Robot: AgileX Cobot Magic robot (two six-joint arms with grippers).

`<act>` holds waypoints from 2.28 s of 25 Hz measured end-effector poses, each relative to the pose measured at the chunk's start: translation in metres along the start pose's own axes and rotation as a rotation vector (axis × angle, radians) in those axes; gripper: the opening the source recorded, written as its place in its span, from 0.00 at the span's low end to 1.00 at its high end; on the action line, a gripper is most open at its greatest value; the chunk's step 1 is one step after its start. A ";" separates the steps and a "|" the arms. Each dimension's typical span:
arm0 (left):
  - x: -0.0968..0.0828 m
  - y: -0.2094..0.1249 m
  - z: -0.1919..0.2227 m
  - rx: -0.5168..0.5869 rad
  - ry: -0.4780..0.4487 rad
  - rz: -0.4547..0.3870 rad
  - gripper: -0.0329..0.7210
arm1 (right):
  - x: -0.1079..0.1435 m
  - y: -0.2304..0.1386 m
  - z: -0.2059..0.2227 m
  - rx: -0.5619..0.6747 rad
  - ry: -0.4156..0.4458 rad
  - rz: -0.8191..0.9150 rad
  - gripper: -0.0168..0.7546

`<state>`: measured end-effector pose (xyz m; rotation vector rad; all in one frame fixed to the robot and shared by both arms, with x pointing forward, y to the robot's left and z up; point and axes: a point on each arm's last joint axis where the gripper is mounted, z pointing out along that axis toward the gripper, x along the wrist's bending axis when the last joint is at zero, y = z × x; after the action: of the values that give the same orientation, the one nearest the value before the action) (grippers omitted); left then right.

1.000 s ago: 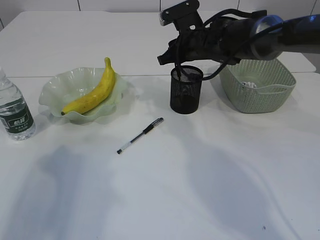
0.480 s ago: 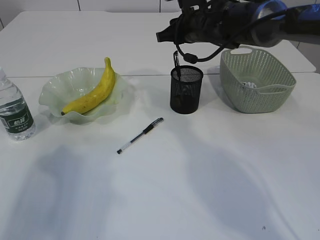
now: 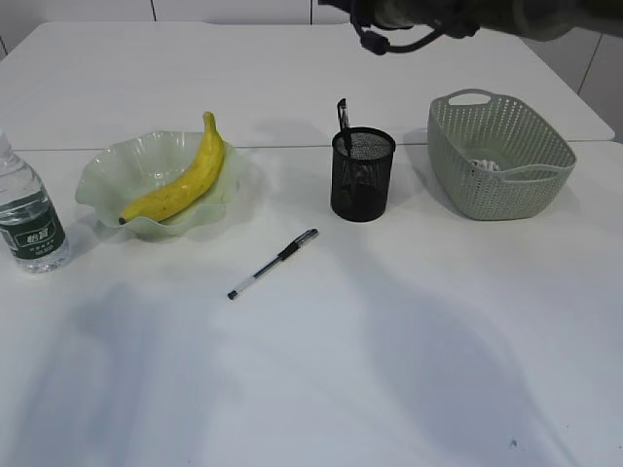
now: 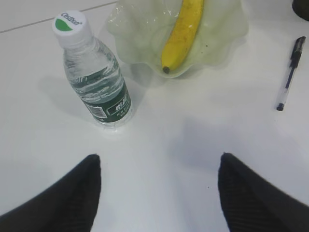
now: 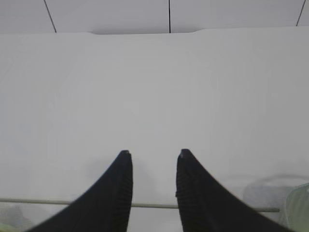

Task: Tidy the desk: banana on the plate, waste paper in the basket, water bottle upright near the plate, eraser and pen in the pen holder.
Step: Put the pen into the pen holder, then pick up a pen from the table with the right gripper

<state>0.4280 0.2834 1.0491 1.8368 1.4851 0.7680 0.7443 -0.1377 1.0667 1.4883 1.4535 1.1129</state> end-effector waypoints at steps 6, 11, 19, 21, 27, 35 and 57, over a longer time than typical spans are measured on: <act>0.000 0.000 0.000 0.000 0.000 0.000 0.76 | -0.001 0.021 -0.022 0.031 0.011 0.211 0.33; 0.000 0.000 0.000 0.000 0.000 0.000 0.76 | 0.000 0.022 -0.029 0.085 -0.006 0.298 0.33; 0.000 -0.001 0.000 0.016 -0.005 0.000 0.76 | 0.019 0.020 -0.051 0.170 -0.038 0.170 0.33; -0.001 -0.002 0.000 0.024 -0.007 0.000 0.76 | 0.028 0.019 -0.055 0.174 -0.018 0.101 0.33; -0.001 -0.003 0.000 0.037 -0.011 0.000 0.76 | 0.037 0.011 -0.061 0.250 -0.032 0.075 0.33; -0.001 -0.005 0.000 0.051 -0.015 0.000 0.76 | 0.043 -0.003 -0.066 0.415 -0.011 0.246 0.33; -0.005 -0.016 -0.002 0.181 -0.056 -0.002 0.76 | 0.065 -0.081 -0.042 0.868 -0.070 0.607 0.33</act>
<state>0.4159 0.2811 1.0371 1.9719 1.5637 0.5923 0.6757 -0.0706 1.0091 2.6730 1.5592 0.7356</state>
